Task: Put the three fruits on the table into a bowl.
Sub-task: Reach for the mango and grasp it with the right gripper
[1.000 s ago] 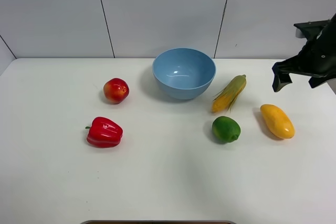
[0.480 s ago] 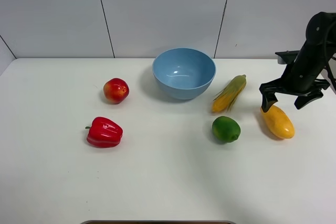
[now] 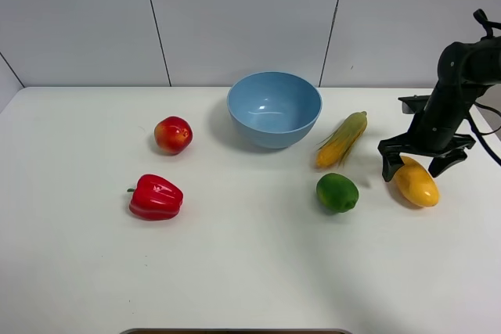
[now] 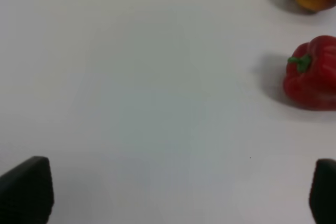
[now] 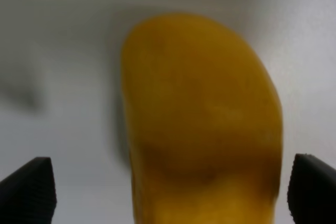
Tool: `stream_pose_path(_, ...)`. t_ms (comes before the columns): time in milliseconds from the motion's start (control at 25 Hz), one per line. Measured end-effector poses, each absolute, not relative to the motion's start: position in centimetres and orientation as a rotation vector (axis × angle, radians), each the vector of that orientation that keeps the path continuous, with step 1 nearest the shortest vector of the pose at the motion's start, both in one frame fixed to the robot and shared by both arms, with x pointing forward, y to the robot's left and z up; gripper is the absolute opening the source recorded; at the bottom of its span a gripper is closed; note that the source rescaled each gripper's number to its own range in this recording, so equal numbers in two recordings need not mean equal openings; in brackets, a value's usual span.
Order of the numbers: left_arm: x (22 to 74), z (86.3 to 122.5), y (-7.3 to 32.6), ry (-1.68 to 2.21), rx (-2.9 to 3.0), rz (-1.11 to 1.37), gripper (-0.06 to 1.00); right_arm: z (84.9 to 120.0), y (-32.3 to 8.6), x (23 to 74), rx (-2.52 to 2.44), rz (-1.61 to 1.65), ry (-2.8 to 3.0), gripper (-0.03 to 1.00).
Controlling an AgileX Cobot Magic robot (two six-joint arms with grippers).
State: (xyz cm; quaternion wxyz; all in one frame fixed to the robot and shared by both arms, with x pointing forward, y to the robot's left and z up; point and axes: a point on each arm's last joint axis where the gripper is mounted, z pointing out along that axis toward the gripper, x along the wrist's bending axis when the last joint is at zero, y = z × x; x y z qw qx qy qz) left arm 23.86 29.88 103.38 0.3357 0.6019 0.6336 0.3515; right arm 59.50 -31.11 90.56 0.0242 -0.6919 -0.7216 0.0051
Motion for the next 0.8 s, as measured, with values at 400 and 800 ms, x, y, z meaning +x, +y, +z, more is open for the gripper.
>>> stream_pose_path(400, 23.9, 103.4, 29.9, 1.652, 1.569, 0.917, 1.0, 88.6, -32.7, 59.6, -2.168, 0.033, -2.165, 0.7)
stream_pose_path(800, 23.9, 103.4, 29.9, 1.652, 1.569, 0.917, 1.0, 87.1, -34.0, 59.6, -2.185, 0.0, -2.079, 0.7)
